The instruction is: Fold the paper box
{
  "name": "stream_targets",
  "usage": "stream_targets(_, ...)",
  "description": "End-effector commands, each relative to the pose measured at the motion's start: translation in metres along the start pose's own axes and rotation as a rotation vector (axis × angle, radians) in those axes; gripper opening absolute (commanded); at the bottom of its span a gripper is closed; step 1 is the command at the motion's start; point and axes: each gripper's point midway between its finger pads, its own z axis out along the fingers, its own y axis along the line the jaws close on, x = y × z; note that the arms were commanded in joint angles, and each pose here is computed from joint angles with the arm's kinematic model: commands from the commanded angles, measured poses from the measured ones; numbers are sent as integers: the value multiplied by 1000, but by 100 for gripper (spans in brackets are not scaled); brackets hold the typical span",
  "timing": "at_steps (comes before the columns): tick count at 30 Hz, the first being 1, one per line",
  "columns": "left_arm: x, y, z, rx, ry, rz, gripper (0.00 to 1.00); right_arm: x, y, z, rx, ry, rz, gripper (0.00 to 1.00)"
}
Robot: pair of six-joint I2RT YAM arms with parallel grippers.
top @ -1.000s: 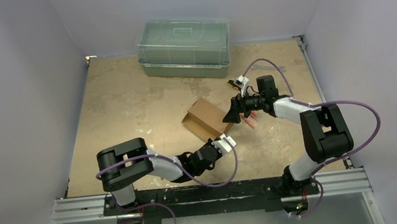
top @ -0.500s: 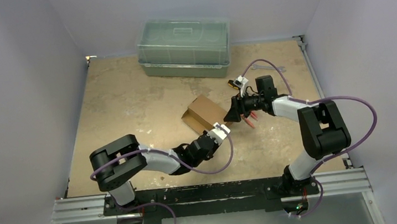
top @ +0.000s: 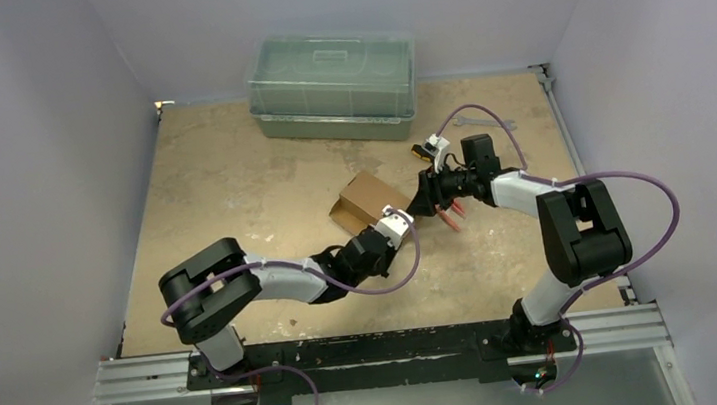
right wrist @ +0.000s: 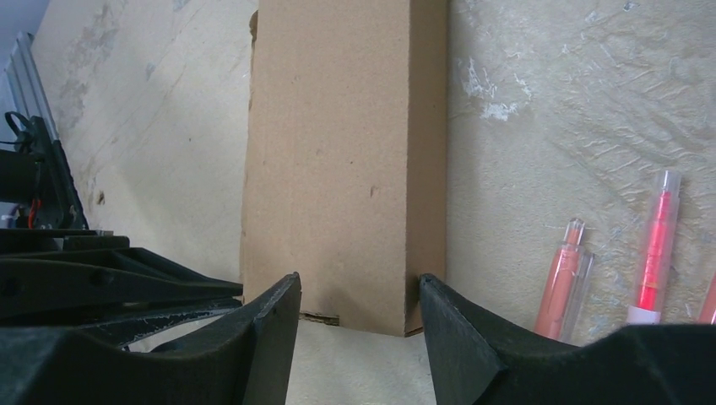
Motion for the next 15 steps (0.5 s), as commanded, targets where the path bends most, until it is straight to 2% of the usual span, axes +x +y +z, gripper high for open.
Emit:
stream_targets(1, -31, -3, 2, 20, -42, -74, 0, -8, -1, -1, 6, 1, -5, 56)
stream_targets(15, -46, 1, 10, 5, -16, -100, 0, -5, 4, 2, -10, 28, -26, 51)
